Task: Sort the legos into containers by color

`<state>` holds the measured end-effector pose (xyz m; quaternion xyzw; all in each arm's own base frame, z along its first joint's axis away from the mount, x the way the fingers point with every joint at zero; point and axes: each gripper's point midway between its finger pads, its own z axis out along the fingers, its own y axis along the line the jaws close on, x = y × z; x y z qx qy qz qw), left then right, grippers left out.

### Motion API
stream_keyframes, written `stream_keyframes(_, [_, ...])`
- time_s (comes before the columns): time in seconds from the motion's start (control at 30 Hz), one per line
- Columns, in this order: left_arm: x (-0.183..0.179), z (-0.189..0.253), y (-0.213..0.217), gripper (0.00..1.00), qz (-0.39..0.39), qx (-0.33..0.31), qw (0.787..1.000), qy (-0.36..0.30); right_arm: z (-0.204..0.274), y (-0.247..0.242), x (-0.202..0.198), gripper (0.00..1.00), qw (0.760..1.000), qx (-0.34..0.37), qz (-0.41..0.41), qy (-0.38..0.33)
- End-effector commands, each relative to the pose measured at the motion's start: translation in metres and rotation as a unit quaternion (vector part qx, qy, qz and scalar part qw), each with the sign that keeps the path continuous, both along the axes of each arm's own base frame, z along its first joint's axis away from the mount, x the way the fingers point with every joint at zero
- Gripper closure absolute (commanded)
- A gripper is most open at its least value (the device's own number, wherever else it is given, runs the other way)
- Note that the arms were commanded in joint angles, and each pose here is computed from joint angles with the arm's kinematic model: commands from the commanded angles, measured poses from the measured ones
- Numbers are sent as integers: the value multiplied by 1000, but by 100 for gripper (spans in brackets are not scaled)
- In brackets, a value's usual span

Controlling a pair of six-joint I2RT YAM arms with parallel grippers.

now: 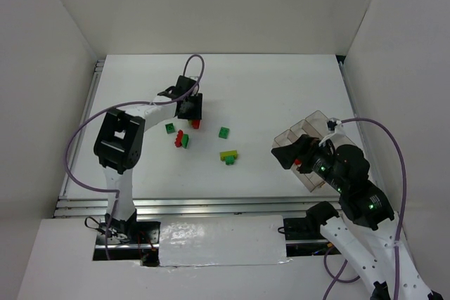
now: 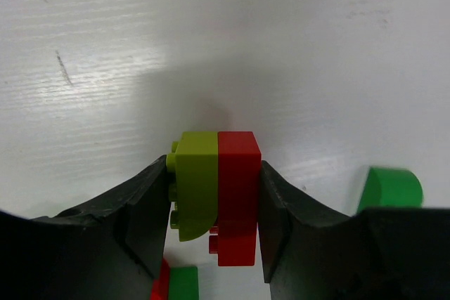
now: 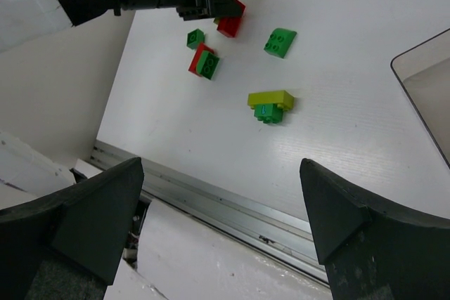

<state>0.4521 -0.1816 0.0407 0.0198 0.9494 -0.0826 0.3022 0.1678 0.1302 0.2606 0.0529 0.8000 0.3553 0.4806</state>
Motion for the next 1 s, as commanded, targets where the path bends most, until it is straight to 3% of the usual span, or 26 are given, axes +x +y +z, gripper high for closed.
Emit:
stream_keyframes(0.0, [3,73,-30,100,-67,-61,992,-89,10,-6,16,0,999,14,-41,-20])
stream_keyframes(0.07, [-21,96,-58,100,-144,-112,974,-133,15,-12,23,0,997,29,-77,-14])
stream_keyframes(0.1, [-41,137,-75,100,-192,-128,955,-187,19,-11,24,0,996,39,-80,-11])
stream_keyframes(0.13, [-58,141,-86,100,-223,-139,940,-217,27,-10,27,0,996,46,-81,-14])
stream_keyframes(0.17, [-79,178,-95,100,-263,-149,914,-270,31,-9,29,0,995,50,-83,-13])
stream_keyframes(0.3, [-163,217,-138,100,-369,-191,840,-348,41,8,37,3,996,66,-56,2])
stream_keyframes(0.4, [-193,228,-149,100,-393,-211,814,-372,42,24,43,8,996,85,-31,17])
stream_keyframes(0.57, [-213,230,-169,100,-419,-212,800,-373,50,43,40,15,993,117,5,9])
stream_keyframes(0.77, [-222,231,-191,100,-442,-199,795,-364,31,64,33,16,992,109,47,36])
stream_keyframes(0.97, [-231,237,-199,100,-454,-214,783,-366,6,70,40,20,994,85,38,57])
